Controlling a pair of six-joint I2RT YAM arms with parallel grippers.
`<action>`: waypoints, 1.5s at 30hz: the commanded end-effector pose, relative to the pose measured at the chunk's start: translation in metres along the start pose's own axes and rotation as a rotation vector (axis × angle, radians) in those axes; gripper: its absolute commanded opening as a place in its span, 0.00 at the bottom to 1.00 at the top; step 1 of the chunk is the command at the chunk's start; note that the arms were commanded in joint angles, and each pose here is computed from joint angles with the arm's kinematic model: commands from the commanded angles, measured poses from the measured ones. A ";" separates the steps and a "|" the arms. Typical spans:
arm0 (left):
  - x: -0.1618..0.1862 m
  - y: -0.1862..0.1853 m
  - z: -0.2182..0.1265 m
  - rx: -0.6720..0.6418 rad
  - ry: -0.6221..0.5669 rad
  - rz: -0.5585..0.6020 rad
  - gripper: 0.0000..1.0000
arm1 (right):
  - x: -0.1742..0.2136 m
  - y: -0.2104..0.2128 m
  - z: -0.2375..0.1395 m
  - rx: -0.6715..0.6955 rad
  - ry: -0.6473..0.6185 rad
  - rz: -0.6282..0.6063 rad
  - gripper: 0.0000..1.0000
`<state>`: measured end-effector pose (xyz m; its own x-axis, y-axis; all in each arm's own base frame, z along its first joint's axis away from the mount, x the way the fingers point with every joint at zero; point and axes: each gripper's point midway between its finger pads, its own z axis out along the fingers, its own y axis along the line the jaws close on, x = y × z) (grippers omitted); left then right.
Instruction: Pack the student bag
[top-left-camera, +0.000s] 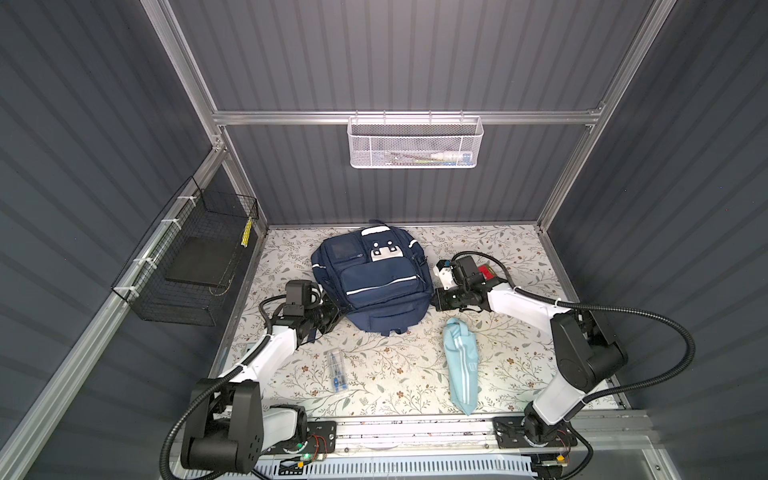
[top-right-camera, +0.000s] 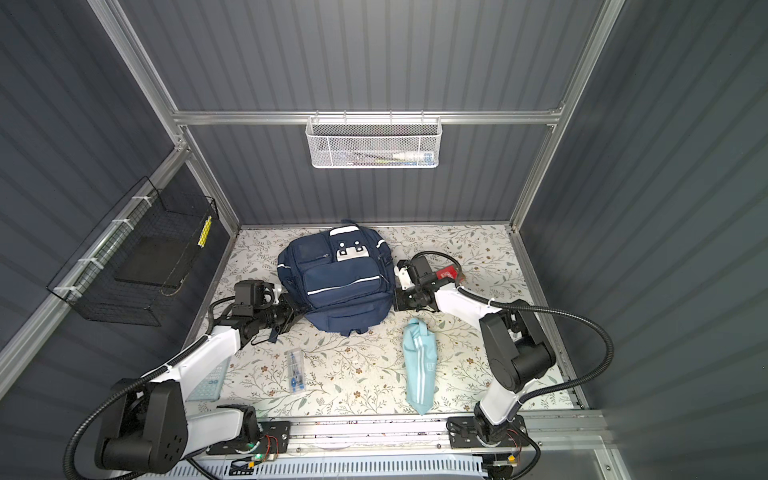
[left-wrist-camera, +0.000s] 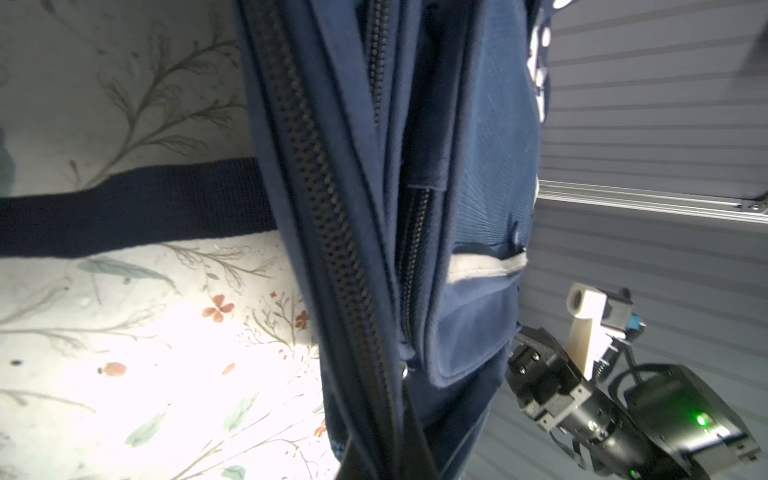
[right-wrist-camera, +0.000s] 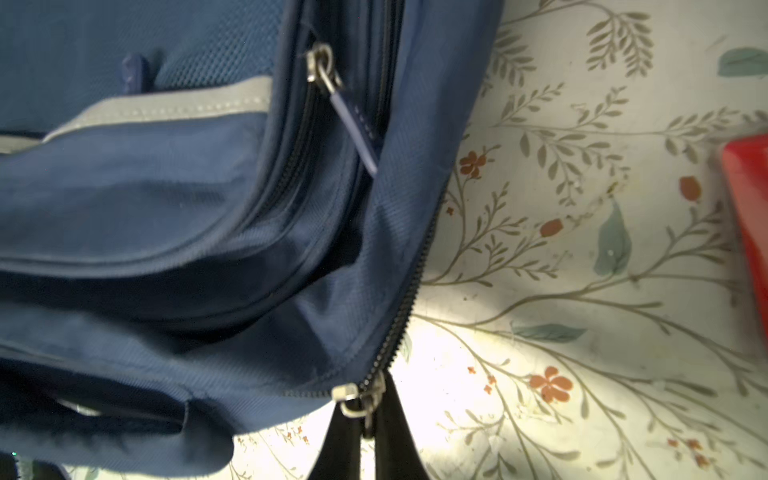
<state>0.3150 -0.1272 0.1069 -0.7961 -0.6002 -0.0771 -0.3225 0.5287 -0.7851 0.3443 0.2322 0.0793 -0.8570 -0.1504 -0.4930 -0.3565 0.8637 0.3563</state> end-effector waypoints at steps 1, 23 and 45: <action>-0.038 -0.024 -0.005 0.042 -0.103 0.099 0.10 | 0.016 0.001 -0.023 0.105 0.015 -0.032 0.00; 0.037 -0.049 -0.045 -0.016 -0.099 0.143 0.63 | 0.003 0.212 0.022 -0.202 -0.051 -0.137 0.00; 0.032 -0.036 -0.002 -0.147 -0.043 0.277 0.00 | 0.035 0.112 0.022 -0.029 0.023 -0.096 0.00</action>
<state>0.2909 -0.1824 0.1069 -0.8706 -0.4453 -0.2092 -0.2203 0.7329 -0.6436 0.2658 0.3824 0.0944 -0.7941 -0.2660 -0.5465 -0.5219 0.7593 0.3887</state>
